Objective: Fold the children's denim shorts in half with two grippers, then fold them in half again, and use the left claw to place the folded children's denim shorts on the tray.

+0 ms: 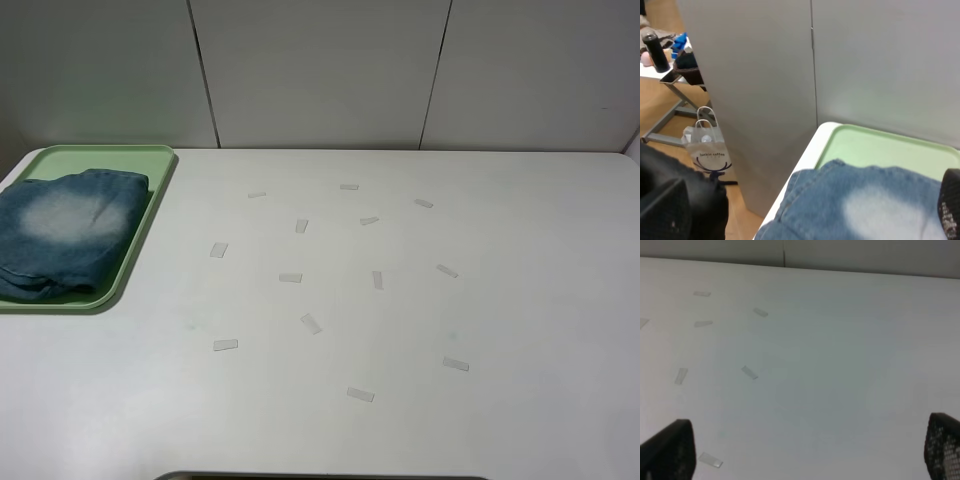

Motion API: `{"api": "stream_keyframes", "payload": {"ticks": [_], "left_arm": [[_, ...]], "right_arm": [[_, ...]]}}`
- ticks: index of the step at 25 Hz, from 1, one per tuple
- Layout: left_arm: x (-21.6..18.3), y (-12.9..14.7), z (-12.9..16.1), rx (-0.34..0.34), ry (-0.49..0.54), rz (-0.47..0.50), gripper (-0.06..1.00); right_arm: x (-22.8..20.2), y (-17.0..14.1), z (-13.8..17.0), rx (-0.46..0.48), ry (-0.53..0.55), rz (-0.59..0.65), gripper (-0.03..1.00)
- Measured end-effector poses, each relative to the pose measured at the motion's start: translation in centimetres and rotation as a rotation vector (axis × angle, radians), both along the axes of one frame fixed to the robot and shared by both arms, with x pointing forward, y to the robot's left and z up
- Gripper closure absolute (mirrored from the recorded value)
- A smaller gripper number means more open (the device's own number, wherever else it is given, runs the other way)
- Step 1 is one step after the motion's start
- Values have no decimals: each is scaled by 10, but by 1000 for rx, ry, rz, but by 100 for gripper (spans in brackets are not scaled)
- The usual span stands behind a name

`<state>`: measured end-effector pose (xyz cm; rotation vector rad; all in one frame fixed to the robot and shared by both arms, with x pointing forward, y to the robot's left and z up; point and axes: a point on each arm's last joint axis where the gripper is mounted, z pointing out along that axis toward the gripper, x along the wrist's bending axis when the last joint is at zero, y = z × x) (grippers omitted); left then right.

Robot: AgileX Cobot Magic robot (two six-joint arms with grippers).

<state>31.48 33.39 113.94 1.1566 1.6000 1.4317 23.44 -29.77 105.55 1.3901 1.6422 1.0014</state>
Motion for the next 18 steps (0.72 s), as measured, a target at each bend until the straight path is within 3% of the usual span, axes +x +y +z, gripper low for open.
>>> {"api": "stream_keyframes", "payload": {"ticks": [8, 14, 18], "left_arm": [[-42, -18, -15, -49, 92, -171, -5], [-70, -19, -31, -95, 172, -209, -5], [-93, -23, -38, -118, 143, -241, -5]], "right_arm": [[0, 0, 0, 0, 0, 0, 27], [0, 0, 0, 0, 0, 0, 27], [0, 0, 0, 0, 0, 0, 27]]}}
